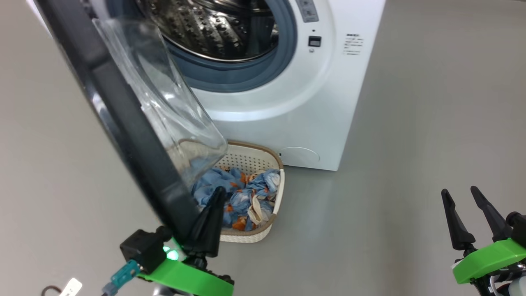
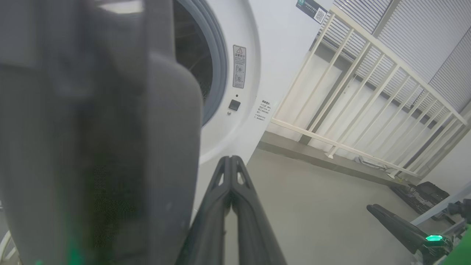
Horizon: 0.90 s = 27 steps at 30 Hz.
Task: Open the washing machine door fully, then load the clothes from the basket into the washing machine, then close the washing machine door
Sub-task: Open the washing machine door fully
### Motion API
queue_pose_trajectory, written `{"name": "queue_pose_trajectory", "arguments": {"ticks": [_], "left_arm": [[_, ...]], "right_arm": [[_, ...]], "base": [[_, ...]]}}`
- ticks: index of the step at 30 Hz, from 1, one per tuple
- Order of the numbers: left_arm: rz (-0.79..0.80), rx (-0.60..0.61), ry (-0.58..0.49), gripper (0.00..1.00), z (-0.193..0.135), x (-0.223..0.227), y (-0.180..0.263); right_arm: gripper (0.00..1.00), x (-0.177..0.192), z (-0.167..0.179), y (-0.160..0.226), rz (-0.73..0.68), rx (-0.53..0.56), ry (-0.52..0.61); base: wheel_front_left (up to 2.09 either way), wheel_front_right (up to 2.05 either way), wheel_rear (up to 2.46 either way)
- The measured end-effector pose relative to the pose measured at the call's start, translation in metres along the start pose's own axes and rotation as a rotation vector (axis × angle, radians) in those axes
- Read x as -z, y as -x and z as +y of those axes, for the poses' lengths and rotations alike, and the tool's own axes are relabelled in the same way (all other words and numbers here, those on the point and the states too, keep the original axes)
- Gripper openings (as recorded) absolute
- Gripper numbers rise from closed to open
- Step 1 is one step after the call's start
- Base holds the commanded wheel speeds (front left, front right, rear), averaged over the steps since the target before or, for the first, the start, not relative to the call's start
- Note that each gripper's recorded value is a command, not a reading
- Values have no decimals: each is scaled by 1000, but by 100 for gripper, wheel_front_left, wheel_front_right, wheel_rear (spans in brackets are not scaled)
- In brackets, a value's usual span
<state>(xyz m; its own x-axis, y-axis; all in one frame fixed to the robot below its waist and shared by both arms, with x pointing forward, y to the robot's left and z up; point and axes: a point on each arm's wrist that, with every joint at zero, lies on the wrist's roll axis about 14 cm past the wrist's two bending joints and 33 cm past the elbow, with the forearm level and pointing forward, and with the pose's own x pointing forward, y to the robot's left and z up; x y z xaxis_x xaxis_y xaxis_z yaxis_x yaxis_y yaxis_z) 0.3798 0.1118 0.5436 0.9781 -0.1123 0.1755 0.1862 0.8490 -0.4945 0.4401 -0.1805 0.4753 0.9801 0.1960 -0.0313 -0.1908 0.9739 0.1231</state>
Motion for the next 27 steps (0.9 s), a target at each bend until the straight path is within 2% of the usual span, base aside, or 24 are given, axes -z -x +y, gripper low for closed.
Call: {"name": "queue_pose_trajectory", "arguments": {"ticks": [14,27], "left_arm": [[-71,-212,-147,0,52,-32,43],[-126,-412,-238,0,103,-60,79]], "right_arm": [[100,4,32,-24,8,-101,6],[100,8,59,-40,15,-176,7]], "base": [[0,0,0],[0,0,0]]}}
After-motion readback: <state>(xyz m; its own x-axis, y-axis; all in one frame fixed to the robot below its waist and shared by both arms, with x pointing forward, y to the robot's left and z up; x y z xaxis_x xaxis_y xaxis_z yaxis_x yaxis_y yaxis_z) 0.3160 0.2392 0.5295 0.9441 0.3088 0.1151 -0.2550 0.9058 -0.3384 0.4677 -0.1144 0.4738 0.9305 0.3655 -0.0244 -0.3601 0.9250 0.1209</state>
